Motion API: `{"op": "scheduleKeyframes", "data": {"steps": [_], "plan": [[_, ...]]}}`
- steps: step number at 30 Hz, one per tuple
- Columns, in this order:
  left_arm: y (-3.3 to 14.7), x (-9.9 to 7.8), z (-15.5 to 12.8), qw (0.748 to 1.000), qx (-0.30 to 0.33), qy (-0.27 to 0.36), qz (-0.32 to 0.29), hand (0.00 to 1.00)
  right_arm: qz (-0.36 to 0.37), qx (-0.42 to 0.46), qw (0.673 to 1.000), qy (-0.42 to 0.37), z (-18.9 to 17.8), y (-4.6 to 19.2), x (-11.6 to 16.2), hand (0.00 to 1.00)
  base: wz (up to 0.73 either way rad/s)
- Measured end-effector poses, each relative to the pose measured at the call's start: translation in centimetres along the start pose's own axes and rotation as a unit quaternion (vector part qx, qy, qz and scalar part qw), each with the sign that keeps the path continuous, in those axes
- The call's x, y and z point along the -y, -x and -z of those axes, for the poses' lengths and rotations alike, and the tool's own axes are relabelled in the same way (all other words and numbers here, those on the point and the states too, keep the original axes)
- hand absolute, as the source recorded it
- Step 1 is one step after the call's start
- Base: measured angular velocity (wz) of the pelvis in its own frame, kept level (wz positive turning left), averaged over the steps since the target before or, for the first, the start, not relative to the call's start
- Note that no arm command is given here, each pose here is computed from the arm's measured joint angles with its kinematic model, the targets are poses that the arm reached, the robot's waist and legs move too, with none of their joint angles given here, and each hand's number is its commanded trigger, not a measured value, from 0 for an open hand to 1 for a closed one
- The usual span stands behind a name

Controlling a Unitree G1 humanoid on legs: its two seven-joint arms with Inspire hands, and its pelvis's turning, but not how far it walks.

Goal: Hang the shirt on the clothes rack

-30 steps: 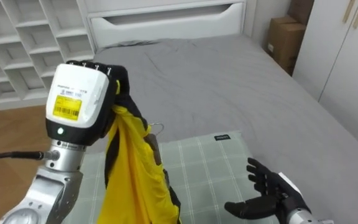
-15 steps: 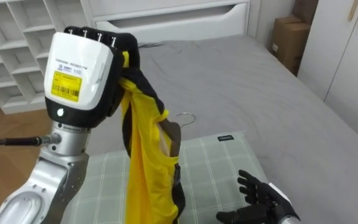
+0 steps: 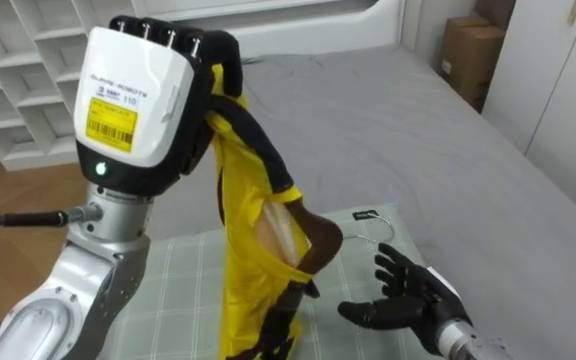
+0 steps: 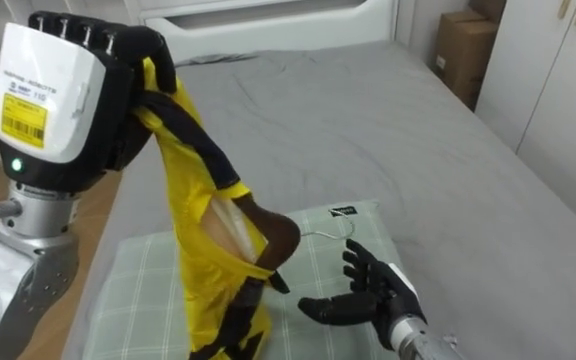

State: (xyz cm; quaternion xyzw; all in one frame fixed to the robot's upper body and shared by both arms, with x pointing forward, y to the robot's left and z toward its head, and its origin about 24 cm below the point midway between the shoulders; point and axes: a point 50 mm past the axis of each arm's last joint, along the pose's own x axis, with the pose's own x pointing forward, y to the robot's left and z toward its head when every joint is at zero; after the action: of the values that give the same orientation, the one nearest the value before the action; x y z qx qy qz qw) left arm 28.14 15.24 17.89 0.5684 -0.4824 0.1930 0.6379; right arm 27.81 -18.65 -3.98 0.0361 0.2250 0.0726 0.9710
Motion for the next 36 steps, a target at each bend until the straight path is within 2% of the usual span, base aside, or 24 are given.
{"op": "scheduleKeyframes", "data": {"steps": [11,18,26,30,36], "plan": [[-0.1,-0.1,0.0,1.0,-0.001,-0.002,0.001,1.0,-0.022,0.013,0.998,-0.058,-0.3,-0.2,-1.3,0.0,-0.02],[0.0,0.3,-0.4,1.0,0.003,-0.016,0.013,1.0,-0.079,0.043,0.995,-0.043,-1.9,-0.3,-4.2,0.0,0.0],[0.2,0.6,-1.0,1.0,0.007,-0.006,0.024,1.0,-0.104,0.064,0.99,-0.068,-2.7,-0.3,-5.7,0.0,0.0],[0.2,0.7,-1.2,1.0,0.003,-0.002,0.024,1.0,-0.119,0.056,0.99,-0.053,-2.4,-0.2,-6.4,0.0,0.0],[0.2,0.9,-1.2,0.999,0.005,-0.004,0.04,1.0,-0.134,0.044,0.99,0.011,-1.5,0.1,-6.3,0.0,0.0]]}}
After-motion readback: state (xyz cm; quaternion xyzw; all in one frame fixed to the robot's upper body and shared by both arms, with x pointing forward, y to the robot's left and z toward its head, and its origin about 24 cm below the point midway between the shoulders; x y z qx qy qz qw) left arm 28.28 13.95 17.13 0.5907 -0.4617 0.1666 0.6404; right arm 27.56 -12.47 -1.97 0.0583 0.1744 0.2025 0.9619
